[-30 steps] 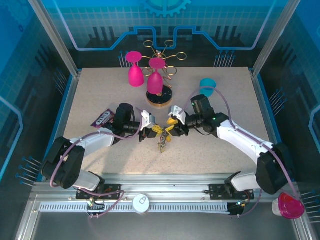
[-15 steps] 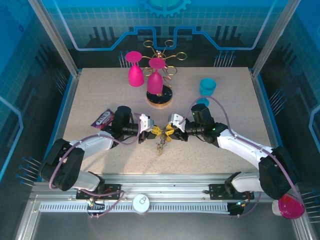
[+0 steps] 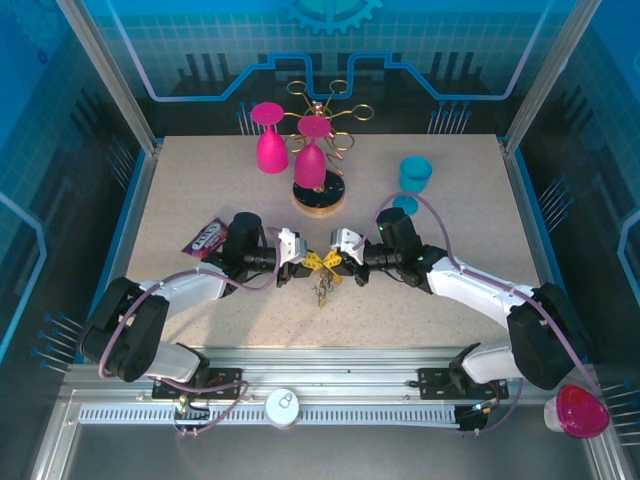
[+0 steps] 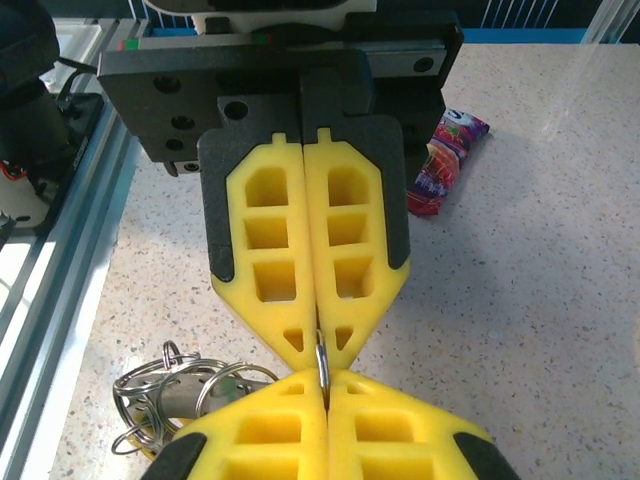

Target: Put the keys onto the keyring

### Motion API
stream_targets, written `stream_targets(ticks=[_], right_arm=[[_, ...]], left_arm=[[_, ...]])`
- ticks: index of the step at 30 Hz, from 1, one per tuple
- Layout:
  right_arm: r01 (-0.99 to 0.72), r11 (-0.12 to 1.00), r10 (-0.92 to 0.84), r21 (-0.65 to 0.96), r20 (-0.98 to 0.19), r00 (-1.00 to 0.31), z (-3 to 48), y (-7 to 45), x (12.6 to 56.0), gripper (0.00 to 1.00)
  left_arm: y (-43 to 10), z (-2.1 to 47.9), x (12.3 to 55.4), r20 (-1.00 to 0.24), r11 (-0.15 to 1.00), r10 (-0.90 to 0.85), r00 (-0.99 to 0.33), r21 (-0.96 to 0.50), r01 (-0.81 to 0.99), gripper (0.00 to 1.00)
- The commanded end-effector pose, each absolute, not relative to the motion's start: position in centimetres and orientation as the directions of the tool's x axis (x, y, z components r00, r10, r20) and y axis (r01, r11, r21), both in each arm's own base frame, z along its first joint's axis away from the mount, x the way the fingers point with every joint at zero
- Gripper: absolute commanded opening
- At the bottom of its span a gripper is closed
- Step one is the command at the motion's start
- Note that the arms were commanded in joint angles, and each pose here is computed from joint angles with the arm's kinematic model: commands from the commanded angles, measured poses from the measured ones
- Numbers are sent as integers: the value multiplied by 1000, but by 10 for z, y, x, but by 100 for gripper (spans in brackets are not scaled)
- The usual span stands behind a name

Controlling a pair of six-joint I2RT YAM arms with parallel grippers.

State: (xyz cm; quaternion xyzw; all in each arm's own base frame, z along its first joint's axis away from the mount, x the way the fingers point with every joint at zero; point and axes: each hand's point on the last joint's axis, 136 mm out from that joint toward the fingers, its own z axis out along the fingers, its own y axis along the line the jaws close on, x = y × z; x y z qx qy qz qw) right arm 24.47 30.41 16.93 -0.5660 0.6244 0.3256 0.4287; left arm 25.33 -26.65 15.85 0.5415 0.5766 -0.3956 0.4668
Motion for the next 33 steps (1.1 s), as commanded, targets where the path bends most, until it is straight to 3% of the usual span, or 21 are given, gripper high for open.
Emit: stream_targets(ticks=[1,2,4,6,18,25,33], right_arm=[[-990,111,-400,-91,-916,39,181,313,242,0],[-990,106,-406,-90,-913,40,181,313,241,0],[-992,95,-433,-88,-901,39,181,311,239,0],[-993,84,-483,-83,-875,32,179,308,239,0],[-997,7,-696,-81,-717,53,177,304,237,0],[-998,10,-649,-69,-759,47,181,314,237,0],[-997,56,-551,-57,-835,16,187,316,242,0]], left_arm=[[-269,170,246,-971,59,221,93,109,992,0],[-269,170,248,-970,68,225,93,111,992,0],[-268,170,252,-968,89,235,90,113,990,14],[-268,169,254,-965,103,245,88,117,988,20],[-267,172,253,-961,106,259,99,130,986,21],[-267,173,253,-961,104,257,100,131,986,17],[-267,171,251,-961,97,261,88,116,988,20]])
